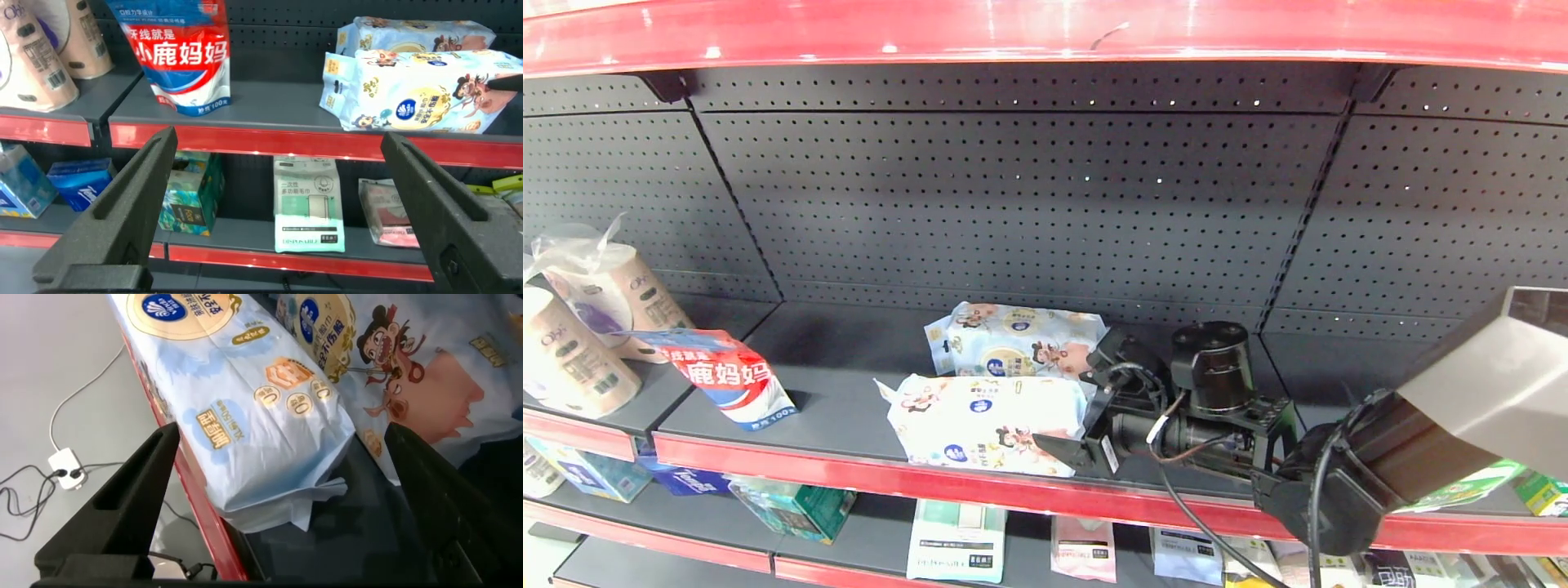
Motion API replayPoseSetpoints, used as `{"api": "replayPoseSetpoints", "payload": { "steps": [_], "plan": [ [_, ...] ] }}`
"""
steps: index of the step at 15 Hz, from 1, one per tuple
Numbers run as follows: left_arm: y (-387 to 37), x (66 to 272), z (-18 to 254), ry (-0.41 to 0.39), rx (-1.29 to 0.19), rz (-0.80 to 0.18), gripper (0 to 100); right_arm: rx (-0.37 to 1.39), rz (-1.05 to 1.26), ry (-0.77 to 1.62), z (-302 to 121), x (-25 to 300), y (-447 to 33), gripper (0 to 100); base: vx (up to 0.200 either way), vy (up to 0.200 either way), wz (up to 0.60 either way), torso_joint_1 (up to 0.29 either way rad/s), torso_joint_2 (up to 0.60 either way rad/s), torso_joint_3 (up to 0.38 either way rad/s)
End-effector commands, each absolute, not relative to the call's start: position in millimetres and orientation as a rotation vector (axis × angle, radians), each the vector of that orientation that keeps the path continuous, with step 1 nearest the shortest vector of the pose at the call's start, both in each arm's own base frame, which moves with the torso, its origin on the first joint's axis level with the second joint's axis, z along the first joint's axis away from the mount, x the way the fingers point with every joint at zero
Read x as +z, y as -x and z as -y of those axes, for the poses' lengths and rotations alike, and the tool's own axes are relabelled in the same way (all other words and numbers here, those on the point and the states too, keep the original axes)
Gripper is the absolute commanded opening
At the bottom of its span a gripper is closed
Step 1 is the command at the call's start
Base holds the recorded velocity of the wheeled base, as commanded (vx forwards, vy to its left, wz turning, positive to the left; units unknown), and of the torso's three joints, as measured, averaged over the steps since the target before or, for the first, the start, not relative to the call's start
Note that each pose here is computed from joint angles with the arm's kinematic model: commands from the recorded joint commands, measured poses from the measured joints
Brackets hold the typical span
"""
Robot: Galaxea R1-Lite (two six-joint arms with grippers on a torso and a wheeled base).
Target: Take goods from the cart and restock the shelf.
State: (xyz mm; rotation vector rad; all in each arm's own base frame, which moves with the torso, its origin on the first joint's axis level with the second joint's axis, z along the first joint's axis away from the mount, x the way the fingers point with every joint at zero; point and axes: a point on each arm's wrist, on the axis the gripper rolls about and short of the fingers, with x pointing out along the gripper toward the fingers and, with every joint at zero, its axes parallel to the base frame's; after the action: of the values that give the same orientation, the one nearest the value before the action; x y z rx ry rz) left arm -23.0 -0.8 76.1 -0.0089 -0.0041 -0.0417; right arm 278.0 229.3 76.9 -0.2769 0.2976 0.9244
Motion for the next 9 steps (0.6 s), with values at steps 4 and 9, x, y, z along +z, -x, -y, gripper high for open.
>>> {"api": "replayPoseSetpoints", "payload": {
  "steps": [4,9],
  "plan": [
    [22.9,76.1,0.8,0.009,-0.041,0.003,100,0.934,-0.311,0.277,-233.4,72.3,-276.7,100,0.000,0.000,0.00,0.000,0.00,0.000],
    [22.9,76.1,0.8,0.009,-0.041,0.003,100,0.936,-0.309,0.273,-235.8,71.6,-278.6,100,0.000,0.000,0.00,0.000,0.00,0.000]
  ]
}}
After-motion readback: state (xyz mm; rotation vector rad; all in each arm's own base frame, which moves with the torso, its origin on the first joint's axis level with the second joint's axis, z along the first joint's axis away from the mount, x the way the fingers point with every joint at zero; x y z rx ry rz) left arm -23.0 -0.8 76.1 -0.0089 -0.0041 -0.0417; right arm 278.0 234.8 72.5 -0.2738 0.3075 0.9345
